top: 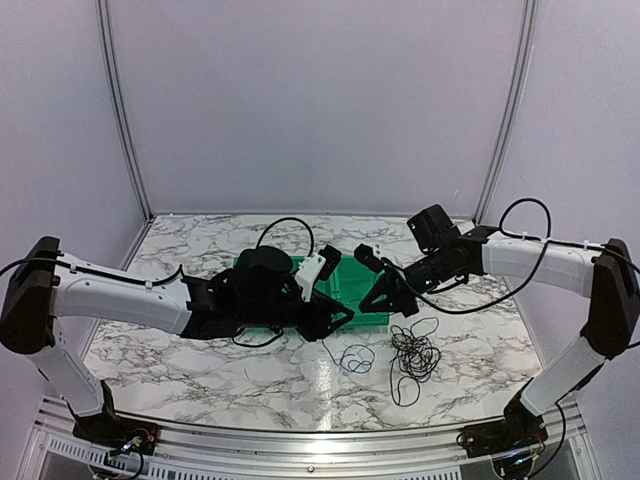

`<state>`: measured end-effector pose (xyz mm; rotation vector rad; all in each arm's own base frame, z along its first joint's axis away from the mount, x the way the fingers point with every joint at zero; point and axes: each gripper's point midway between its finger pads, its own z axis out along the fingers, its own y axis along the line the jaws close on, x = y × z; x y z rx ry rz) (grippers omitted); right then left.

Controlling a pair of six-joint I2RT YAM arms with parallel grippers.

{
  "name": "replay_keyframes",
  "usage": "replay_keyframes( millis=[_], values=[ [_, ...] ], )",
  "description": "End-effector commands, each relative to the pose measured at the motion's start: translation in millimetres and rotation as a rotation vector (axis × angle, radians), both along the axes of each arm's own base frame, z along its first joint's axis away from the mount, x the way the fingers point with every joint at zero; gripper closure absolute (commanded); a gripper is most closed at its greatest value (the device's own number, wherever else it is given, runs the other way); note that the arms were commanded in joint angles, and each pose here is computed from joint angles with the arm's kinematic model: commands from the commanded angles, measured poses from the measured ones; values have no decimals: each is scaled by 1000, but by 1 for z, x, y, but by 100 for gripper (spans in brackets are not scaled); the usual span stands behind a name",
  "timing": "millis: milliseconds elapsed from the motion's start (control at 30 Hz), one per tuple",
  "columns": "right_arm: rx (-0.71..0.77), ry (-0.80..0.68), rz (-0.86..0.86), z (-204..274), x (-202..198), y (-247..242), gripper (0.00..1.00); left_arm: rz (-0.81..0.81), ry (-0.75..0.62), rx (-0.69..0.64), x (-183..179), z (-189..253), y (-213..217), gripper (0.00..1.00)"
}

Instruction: Untangle the cables

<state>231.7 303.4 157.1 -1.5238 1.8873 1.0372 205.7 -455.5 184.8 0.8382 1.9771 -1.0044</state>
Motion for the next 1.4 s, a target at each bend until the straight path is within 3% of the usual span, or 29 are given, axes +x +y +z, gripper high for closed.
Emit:
replay_keyframes(
  millis=[0,233,500,667,800,933,1367],
  values=[
    [90,-6,29,48,-6,9,100,0,-12,-43,1,-3,-4,59],
    [89,-70,7,71,-7,2,100,1,5,-70,-19,-11,23,43],
    [82,-103,-20,73,-8,-4,100,192,70,-13,-18,-55,83,49],
    [83,-99,-23,72,-6,-2,100,197,178,-35,-19,-79,55,54],
    [90,-104,-31,72,-5,-2,100,137,206,-28,-27,-91,23,49],
    [91,-104,-33,70,-5,-2,100,135,234,-4,-23,-111,6,50],
    [102,-120,-40,73,-6,-4,100,190,274,43,-4,-151,-2,55]
  ],
)
